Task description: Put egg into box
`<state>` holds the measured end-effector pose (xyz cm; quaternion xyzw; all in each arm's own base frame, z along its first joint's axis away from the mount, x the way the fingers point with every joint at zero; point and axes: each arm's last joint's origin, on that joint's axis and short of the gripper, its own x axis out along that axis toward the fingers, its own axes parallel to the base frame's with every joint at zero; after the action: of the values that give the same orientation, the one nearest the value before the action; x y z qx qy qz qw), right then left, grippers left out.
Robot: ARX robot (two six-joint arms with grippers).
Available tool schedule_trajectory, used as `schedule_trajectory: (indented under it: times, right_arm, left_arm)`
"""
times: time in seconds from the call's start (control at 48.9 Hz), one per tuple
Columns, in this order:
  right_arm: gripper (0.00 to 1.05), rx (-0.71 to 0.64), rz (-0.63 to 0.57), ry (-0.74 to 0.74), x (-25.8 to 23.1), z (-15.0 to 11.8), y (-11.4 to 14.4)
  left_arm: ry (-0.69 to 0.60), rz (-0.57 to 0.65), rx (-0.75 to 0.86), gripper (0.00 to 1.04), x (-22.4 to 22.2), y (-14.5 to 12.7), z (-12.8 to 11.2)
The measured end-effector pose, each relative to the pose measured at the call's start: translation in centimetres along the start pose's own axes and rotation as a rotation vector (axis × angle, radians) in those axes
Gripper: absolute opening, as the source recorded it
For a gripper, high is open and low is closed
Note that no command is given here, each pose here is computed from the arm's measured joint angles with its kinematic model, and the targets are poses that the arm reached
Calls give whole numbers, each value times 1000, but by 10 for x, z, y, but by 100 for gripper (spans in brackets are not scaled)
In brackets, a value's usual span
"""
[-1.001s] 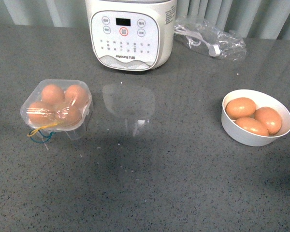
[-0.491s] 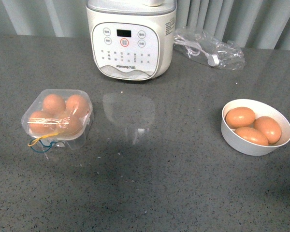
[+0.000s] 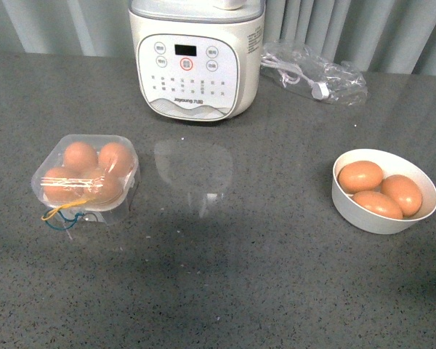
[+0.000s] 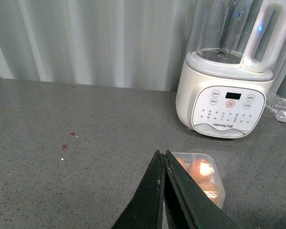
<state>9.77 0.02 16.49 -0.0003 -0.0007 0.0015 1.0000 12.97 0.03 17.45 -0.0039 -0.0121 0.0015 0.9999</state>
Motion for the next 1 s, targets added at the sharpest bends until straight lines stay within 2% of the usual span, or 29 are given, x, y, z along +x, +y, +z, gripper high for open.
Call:
schedule_trajectory:
  times: [0.92,1.001]
  right_arm:
    - [97,0,0,0,0,0,0]
    - [97,0,0,0,0,0,0]
  left_arm:
    - [-8,0,0,4,-23,0,2]
    - [27,0,0,4,-30,0,-3]
